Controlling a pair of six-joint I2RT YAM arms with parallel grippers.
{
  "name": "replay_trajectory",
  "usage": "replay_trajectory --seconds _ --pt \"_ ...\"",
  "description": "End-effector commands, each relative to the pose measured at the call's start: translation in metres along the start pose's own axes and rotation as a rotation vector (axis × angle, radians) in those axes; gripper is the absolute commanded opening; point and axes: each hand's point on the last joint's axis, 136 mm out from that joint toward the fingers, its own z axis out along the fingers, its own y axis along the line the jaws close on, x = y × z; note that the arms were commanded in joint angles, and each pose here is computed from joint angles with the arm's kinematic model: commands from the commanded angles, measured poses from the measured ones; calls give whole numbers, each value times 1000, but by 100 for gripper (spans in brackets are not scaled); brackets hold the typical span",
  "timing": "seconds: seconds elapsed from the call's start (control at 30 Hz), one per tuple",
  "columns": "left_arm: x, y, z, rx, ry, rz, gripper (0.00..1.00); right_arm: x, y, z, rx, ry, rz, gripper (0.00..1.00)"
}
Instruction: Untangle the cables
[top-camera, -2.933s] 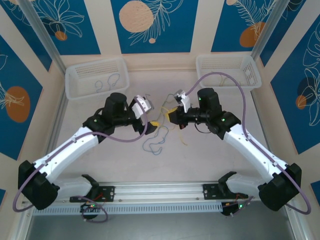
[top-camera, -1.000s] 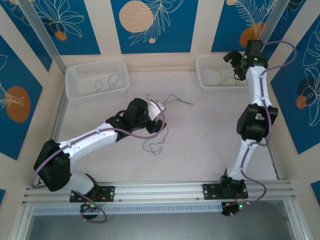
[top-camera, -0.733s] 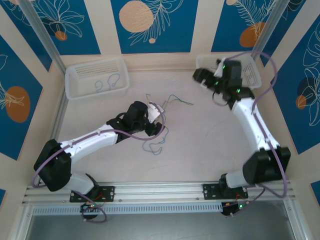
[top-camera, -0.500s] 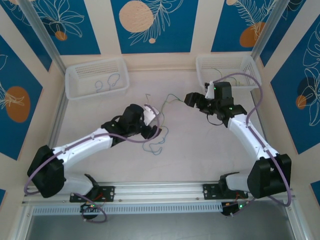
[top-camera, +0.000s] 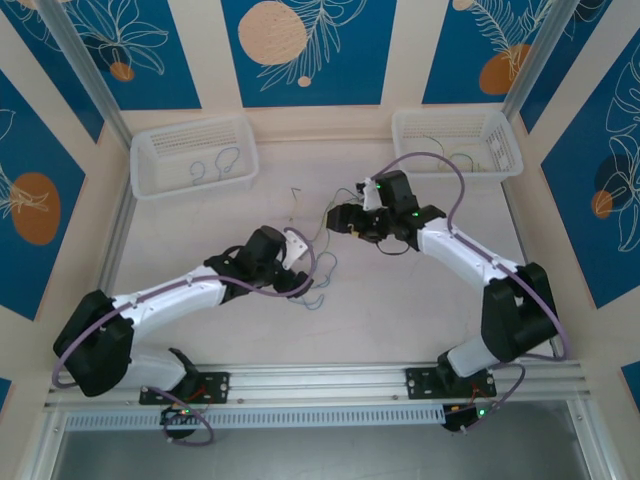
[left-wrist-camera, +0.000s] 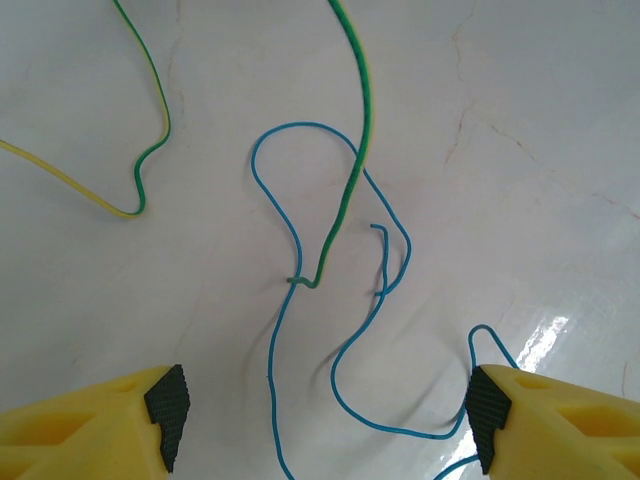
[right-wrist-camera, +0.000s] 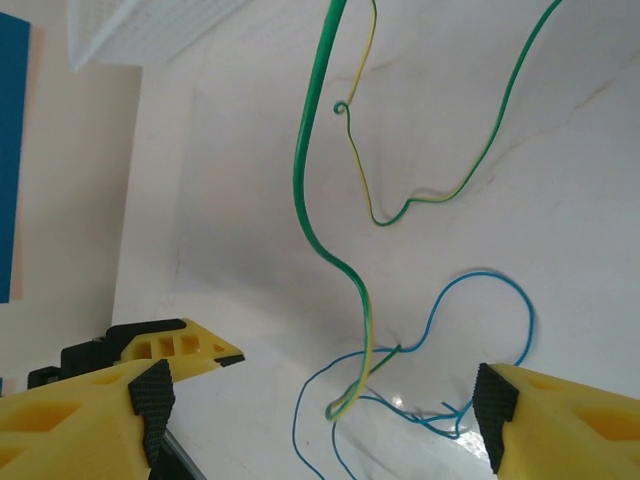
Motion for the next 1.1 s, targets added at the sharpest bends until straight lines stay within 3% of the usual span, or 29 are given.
replay_trajectory --seconds 0.0,0.1,0.23,0.37,0.43,0.6,1.07 --pt "-2 -4 9 3 9 32 75 -8 4 11 26 1 -16 77" --pt "-10 -5 12 6 -17 41 72 -10 -2 25 31 15 13 70" --pt "-19 -6 13 8 -32 44 71 -13 -6 41 31 48 34 38" --pt "-24 -4 8 -7 -59 43 71 -16 -14 41 75 24 31 18" --pt "-26 -2 3 -20 -82 40 70 -18 -18 39 101 13 25 2" --pt "-31 3 -9 -54 -130 37 70 -27 -22 20 158 -40 -8 0" --pt "-63 0 -4 -38 -194 45 69 -66 29 -51 70 -210 -111 0"
